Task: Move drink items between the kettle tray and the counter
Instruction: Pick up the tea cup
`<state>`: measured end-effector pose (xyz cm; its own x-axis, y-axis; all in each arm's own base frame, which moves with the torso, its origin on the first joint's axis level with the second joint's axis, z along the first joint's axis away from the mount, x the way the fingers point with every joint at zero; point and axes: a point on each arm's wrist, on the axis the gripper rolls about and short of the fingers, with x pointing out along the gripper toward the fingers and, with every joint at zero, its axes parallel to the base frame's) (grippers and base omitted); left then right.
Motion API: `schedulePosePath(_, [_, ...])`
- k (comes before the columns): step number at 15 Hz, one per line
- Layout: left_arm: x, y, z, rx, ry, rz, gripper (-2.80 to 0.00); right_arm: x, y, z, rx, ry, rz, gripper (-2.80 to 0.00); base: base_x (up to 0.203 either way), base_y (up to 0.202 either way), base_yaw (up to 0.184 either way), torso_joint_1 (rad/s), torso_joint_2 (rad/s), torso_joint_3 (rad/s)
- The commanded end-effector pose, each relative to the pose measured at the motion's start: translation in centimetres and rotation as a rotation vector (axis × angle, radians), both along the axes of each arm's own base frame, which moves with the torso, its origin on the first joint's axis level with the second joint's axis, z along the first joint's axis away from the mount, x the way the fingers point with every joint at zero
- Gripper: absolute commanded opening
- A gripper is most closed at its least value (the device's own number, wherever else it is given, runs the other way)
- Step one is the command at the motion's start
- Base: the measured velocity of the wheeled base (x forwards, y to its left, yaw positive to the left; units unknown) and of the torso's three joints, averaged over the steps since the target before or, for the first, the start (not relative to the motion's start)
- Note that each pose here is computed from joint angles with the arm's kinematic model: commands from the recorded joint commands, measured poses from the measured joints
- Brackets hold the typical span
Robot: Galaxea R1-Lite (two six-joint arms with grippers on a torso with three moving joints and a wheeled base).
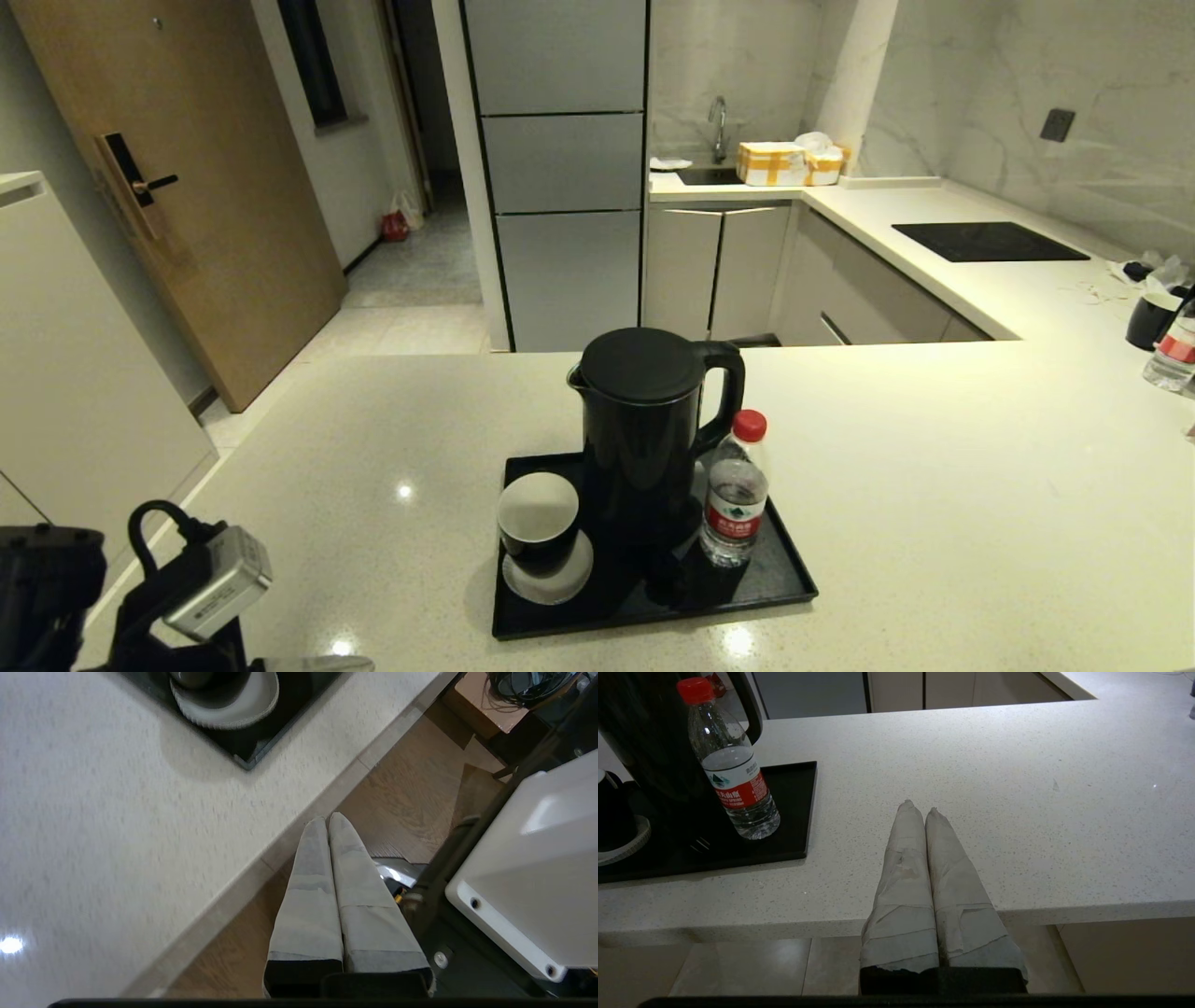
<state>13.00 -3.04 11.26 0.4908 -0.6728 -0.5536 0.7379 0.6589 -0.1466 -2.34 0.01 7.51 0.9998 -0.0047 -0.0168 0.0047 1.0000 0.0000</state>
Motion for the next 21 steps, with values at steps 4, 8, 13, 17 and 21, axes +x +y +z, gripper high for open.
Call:
schedulePosePath(4, [4.4,-0.9,-3.1,-0.061,-0.053,0.029,-2.80,0.0,0.0,0.0,0.000,0.000,0.000,-2.80,0.000,0.000,0.000,0.000,0.00,0.000])
schedulePosePath(8, [6.8,-2.0,-7.8,-0.050,-0.009,0.034,-2.80,0.0,0.0,0.0,-0.001,0.000,0.000,-2.80,0.000,0.000,0.000,0.000,0.00,0.000])
schedulePosePath(13, [8.8,-4.4,-11.8,0.017,-0.075,0.073,0.00,0.0,0.0,0.0,0.000,0.000,0.000,-2.80,0.000,0.000,0.000,0.000,0.00,0.000])
schedulePosePath(17, [10.9,-5.9,-11.1,-0.015,-0.180,0.058,0.00,0.0,0.0,0.0,-0.001,0.000,0.000,-2.80,0.000,0.000,0.000,0.000,0.00,0.000])
schedulePosePath(21, [11.4,-6.6,-10.9,-0.022,-0.211,0.037,0.00,0.0,0.0,0.0,0.000,0.000,-0.001,-2.80,0.000,0.000,0.000,0.000,0.00,0.000])
